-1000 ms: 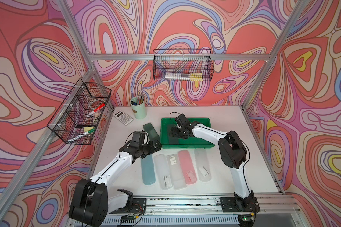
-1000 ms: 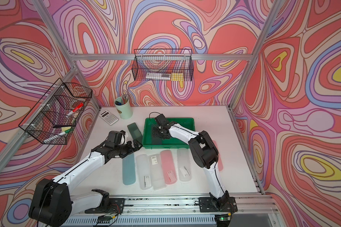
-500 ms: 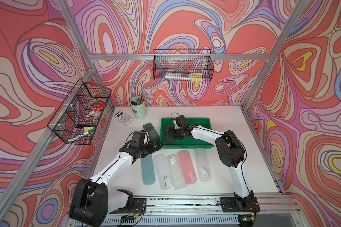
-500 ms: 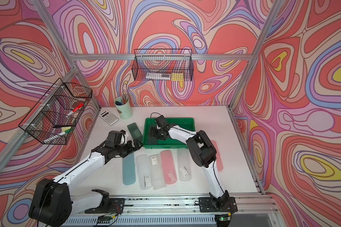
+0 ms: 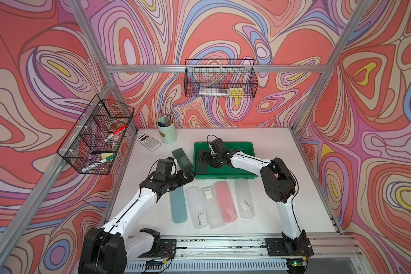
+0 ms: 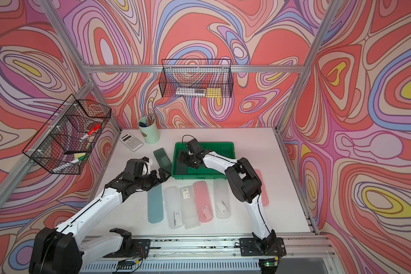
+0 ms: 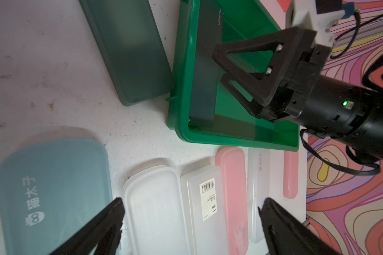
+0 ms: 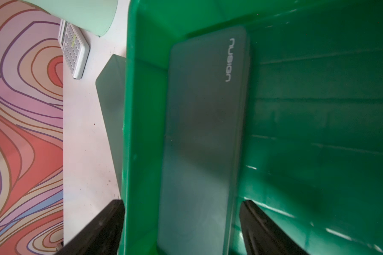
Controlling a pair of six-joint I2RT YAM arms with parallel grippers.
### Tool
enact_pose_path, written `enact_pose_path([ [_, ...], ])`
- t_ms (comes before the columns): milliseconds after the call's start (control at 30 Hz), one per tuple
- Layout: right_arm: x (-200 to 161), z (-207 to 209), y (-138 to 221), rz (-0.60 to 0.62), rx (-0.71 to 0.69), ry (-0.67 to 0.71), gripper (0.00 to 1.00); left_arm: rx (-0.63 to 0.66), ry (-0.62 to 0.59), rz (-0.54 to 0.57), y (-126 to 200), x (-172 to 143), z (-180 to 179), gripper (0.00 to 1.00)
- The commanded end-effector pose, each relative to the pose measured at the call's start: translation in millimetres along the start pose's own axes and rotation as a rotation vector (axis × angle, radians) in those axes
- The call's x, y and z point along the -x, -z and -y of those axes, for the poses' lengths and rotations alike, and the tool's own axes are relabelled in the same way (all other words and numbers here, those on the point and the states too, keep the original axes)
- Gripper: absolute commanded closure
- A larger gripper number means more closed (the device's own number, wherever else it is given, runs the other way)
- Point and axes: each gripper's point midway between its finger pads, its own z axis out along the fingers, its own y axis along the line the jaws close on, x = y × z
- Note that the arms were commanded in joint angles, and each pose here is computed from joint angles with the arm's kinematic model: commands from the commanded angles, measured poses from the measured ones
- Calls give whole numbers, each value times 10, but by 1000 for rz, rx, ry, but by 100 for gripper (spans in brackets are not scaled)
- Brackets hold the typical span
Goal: Put the pencil case into the storage box
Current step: Place the pencil case at the storage box, then pick up the pencil case from the center of the board.
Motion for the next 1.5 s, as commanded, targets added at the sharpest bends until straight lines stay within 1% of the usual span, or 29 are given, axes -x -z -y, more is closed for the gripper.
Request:
enact_pose_path([
  [0,193,-224,640,100,-27,54,15,-4,17,-41,8,-105,-23,1],
  [100,208,-245,1106,157,-97,84,14,-84,48,-70,9,-140,125,1],
  [167,171,-98,1364,180,-186,98,13,-106,59,-83,23,-181,176,1],
  [200,159,0,1578,208,-243,100,13,-102,54,-85,40,-206,190,1],
  [333,-118,655,2137,229,-524,87,9,-66,8,-124,77,-368,218,1],
  [433,-352,1036,2476,244,-657,73,2,-63,-18,-144,97,-454,292,1],
  [500,-488,1265,2595,250,-700,56,2,-62,-32,-145,93,-500,329,1],
  [533,-540,1375,2623,244,-706,35,2,-57,-30,-146,86,-526,330,1],
  [633,-754,1809,2639,196,-709,-84,2,-56,-16,-165,76,-635,336,1],
  [700,-838,2049,2703,210,-725,-150,2,-62,-24,-183,105,-734,364,1],
  [800,-845,2283,2749,243,-694,-226,2,-60,-50,-171,162,-805,370,1],
  [867,-831,2420,2723,234,-643,-291,2,-61,-52,-161,203,-800,375,1],
  [900,-821,2460,2682,218,-606,-319,2,-60,-55,-158,217,-792,379,1],
  [1067,-927,2409,2442,124,-511,-315,3,-59,-72,-153,196,-754,409,1],
  [1133,-985,2461,2469,124,-535,-313,3,-56,-65,-153,148,-743,407,1],
  [1167,-1006,2516,2512,133,-568,-305,2,-64,-63,-158,113,-745,425,1],
  [1233,-1031,2604,2591,146,-627,-295,2,-79,-60,-180,43,-762,456,1],
  [1267,-1043,2621,2594,144,-636,-297,2,-80,-58,-197,3,-779,464,1],
  [1367,-1064,2566,2489,109,-587,-312,3,-74,-63,-223,-88,-797,481,1],
  [1467,-1139,2514,2386,93,-522,-329,5,-78,-75,-225,-143,-780,524,1],
])
